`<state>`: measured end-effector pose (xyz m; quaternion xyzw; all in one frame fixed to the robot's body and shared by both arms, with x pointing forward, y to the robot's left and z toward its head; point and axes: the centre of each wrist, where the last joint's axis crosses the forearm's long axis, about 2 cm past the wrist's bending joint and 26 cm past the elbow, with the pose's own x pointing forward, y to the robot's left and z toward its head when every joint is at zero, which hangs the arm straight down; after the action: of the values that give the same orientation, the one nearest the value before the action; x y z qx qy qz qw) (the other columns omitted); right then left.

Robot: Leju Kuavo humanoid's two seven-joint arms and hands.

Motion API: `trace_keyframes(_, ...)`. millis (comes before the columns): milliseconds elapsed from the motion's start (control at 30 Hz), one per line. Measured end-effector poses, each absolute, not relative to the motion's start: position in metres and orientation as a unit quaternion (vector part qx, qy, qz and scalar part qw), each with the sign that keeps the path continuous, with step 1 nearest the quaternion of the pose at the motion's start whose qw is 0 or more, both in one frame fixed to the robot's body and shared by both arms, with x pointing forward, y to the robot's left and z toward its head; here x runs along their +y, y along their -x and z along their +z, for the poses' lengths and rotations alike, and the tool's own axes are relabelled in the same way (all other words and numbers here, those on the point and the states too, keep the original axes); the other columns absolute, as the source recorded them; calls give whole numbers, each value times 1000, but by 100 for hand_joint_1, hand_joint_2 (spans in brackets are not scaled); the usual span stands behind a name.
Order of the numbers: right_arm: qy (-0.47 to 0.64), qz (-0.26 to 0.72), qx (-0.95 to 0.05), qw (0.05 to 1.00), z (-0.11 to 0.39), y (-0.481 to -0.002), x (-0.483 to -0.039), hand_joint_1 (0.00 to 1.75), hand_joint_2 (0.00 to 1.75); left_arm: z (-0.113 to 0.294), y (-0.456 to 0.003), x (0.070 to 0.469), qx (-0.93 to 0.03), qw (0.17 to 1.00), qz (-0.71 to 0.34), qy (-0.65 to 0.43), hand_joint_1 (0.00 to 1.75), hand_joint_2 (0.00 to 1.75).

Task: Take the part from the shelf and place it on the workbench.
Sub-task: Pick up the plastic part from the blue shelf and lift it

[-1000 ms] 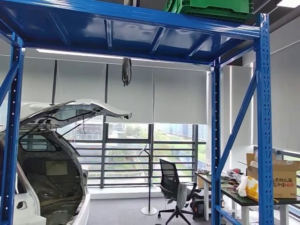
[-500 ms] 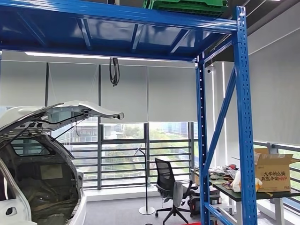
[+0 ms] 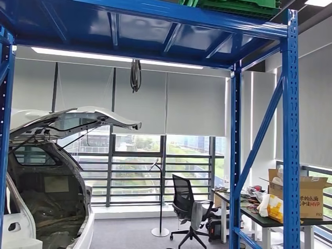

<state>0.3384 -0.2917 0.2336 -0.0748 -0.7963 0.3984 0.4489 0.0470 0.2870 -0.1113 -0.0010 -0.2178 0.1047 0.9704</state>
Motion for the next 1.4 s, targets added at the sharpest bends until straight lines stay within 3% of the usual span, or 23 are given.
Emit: trace_keyframes(1400, 74, 393, -798, 450, 231, -335, -294, 0, 0, -111, -46, 286, -214, 971, 105, 2, 0, 0)
